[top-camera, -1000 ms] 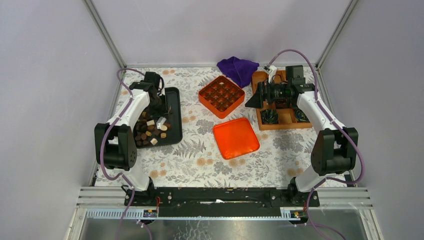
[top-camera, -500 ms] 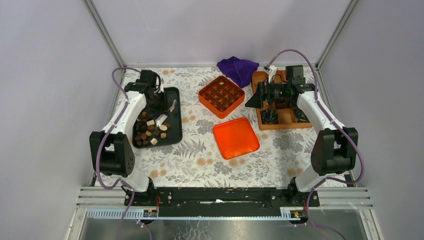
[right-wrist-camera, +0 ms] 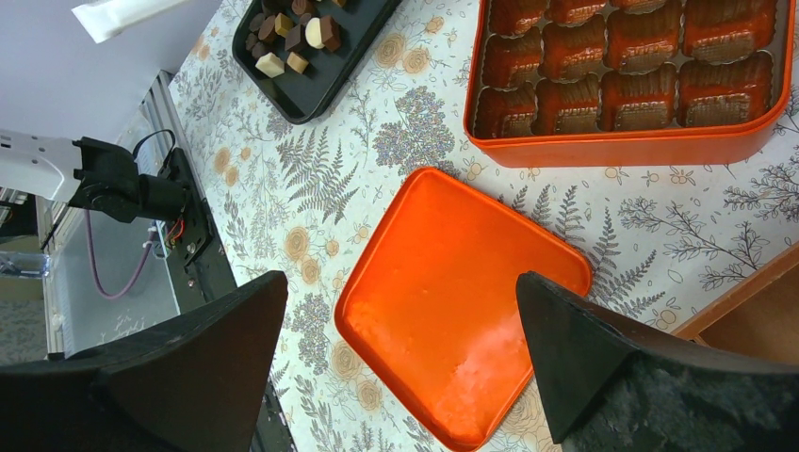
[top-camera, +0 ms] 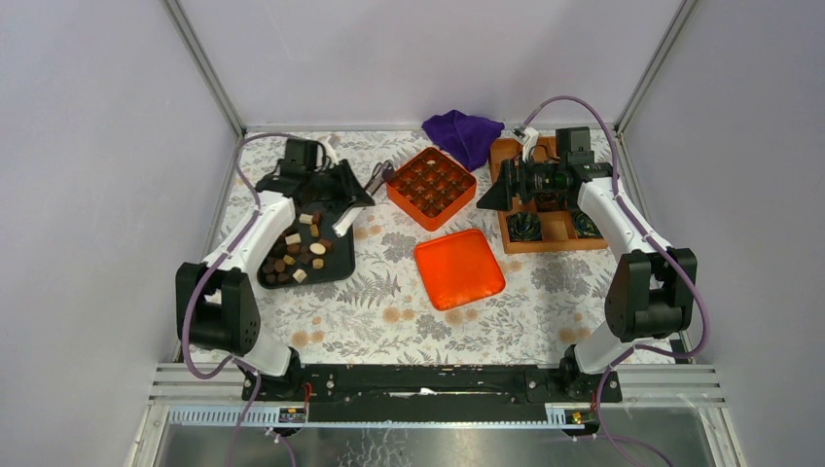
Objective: Pack the chocolate
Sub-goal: Place the fake chocolate in the packing box.
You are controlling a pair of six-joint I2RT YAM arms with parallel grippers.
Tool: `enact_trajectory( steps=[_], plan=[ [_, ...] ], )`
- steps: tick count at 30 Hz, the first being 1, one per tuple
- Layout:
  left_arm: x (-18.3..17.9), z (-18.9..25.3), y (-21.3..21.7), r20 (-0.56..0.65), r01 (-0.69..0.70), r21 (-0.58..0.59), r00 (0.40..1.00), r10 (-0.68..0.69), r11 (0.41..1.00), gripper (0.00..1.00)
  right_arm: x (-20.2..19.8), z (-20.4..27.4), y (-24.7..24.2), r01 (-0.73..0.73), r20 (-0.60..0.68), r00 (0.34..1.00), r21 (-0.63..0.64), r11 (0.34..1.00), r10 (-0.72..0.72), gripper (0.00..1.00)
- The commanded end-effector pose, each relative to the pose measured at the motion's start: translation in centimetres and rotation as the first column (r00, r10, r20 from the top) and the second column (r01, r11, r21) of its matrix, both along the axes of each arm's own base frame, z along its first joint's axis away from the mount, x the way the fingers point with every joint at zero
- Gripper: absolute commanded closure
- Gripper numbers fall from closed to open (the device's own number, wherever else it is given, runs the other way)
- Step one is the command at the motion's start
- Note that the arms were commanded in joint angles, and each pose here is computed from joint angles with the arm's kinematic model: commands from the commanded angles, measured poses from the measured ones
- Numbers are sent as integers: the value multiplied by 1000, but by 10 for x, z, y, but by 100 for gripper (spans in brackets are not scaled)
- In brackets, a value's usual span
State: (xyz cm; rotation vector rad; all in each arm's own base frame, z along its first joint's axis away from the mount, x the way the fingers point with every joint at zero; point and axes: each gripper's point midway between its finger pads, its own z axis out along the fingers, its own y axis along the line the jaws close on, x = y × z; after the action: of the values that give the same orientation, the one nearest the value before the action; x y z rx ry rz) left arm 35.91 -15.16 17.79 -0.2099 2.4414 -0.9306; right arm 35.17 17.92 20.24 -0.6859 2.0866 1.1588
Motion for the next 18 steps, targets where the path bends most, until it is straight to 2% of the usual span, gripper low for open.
enact_trajectory(
  steps=[1,6,11,18],
  plan=[
    [45,39,-43,208,-7,-28,978,12,1000,100,3,15,2,-20,45,999,30,999,19,0],
    [75,17,-60,213,-86,121,975,58,989,100,2,15,1,-17,54,998,22,1000,16,0],
    [95,-1,-70,222,-113,296,974,47,948,100,2,16,0,-16,61,998,16,1000,15,0],
    [114,-18,-79,226,-109,402,974,17,909,99,2,16,0,-15,62,998,12,1000,14,0]
  ],
)
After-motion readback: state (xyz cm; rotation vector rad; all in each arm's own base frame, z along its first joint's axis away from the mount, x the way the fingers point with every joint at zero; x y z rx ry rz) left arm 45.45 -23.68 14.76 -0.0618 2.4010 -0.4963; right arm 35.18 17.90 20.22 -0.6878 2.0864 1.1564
